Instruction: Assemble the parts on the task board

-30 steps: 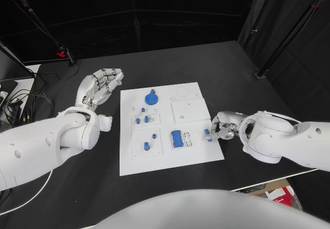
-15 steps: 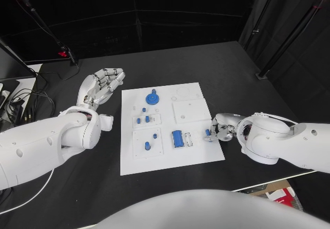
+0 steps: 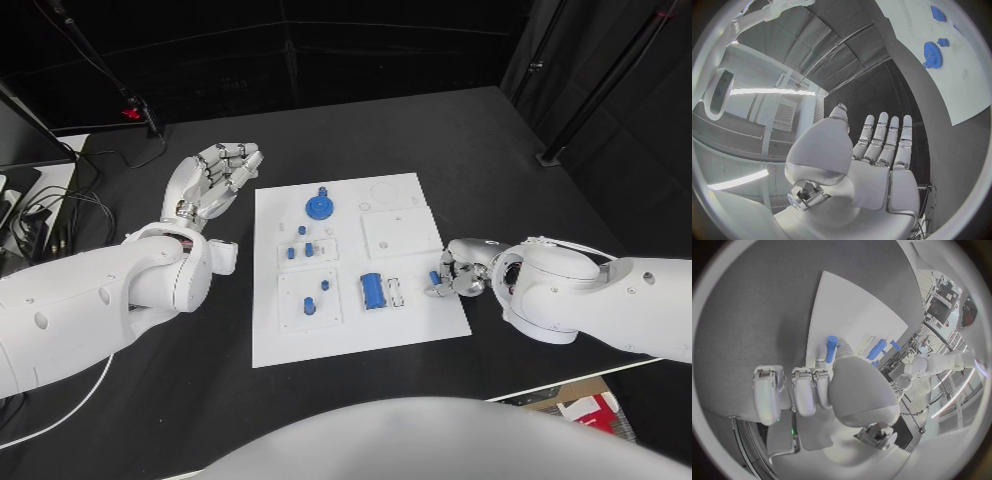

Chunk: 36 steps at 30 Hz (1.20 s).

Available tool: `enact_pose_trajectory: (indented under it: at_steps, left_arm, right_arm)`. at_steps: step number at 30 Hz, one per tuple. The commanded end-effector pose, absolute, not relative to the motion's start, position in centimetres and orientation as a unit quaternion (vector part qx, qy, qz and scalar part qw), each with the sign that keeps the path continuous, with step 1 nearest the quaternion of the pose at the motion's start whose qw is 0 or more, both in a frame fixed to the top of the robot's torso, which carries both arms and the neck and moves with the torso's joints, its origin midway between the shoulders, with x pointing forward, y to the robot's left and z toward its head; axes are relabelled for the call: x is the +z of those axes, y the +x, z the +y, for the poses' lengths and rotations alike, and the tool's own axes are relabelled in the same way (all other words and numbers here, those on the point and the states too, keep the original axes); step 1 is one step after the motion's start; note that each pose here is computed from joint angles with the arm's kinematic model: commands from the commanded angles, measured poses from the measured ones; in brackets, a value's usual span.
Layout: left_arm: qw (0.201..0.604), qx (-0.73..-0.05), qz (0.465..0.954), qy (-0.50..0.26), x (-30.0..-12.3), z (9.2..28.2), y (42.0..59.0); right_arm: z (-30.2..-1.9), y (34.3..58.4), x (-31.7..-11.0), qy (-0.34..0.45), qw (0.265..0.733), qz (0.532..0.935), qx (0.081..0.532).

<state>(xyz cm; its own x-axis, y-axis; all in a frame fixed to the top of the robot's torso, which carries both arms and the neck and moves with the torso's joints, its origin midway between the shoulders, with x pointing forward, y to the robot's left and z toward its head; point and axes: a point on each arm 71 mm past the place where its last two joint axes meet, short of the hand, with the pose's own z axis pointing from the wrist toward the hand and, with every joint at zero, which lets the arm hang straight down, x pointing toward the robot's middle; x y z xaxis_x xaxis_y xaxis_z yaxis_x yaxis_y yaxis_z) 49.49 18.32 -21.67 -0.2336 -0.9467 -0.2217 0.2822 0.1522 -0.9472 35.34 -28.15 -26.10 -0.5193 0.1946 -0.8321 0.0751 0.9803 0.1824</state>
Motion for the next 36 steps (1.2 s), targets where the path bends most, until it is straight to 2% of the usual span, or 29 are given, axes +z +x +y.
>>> enact_pose_trajectory:
  at_steps: [1,10,26,36]
  left_arm:
    - [0.540,-0.590,0.523,-0.295,-21.2,18.1,49.4]
    - [0.540,-0.590,0.523,-0.295,-21.2,18.2,49.4]
    - [0.540,-0.589,0.523,-0.296,-21.2,18.3,49.4]
    - [0.540,-0.589,0.524,-0.296,-21.3,18.3,49.4]
  right_arm:
    - [-28.4,34.9,-27.1,0.070,0.458,0.885,0.040]
    - [-28.2,35.0,-27.0,0.069,0.463,0.882,0.052]
    - [-28.0,34.6,-25.7,0.134,0.516,0.832,0.154]
    - [-27.9,34.3,-24.7,0.187,0.534,0.796,0.215]
